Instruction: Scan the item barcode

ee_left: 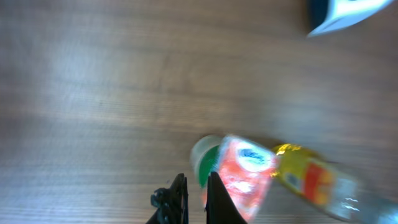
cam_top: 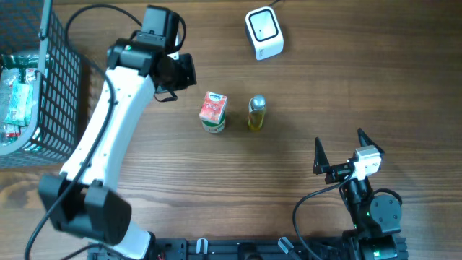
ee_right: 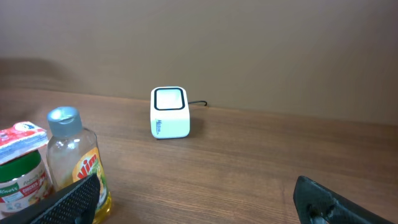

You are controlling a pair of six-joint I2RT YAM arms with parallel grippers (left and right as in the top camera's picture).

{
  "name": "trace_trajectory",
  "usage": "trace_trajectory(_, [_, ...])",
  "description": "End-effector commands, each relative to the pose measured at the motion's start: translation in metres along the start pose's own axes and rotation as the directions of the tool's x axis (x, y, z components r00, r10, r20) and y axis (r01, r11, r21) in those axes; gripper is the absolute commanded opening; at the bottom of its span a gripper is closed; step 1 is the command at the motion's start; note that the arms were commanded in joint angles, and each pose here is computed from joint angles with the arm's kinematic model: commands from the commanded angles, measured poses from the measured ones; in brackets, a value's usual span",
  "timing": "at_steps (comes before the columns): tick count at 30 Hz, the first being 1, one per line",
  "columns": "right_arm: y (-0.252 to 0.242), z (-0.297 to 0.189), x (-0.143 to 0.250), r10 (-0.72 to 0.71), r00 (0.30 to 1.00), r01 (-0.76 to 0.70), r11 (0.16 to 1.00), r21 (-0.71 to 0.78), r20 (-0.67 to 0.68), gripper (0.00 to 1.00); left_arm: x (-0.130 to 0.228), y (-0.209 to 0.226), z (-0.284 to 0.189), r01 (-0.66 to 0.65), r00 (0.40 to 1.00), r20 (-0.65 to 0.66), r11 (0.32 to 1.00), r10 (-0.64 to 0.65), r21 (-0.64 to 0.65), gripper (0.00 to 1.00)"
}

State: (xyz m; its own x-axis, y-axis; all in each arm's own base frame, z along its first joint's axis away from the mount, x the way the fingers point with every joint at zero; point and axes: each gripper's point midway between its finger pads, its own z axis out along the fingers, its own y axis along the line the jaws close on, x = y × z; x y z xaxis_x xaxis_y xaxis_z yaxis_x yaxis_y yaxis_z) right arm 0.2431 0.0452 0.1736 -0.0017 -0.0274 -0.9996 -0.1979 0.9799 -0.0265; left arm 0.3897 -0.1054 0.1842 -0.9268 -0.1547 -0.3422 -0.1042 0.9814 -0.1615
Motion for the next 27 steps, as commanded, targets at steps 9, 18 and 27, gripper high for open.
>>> trace_trajectory(9, [-0.003,0.0,-0.001,0.001,1.0,-0.001,1.0,0.013,0.005,1.0,0.029,0.018,0.073,-0.012,0.977,-0.211,0.993,-0.014,-0.12,0.04])
trace_trajectory(18, [-0.003,0.0,-0.001,0.002,1.0,-0.002,1.0,0.013,0.005,1.0,0.043,0.025,0.09,0.013,0.97,-0.239,0.99,-0.047,-0.141,0.04])
trace_trajectory(27, [-0.003,0.0,-0.001,0.001,1.0,-0.001,1.0,0.013,0.005,1.0,0.078,0.014,0.126,0.074,0.949,-0.306,0.997,-0.08,-0.031,0.04])
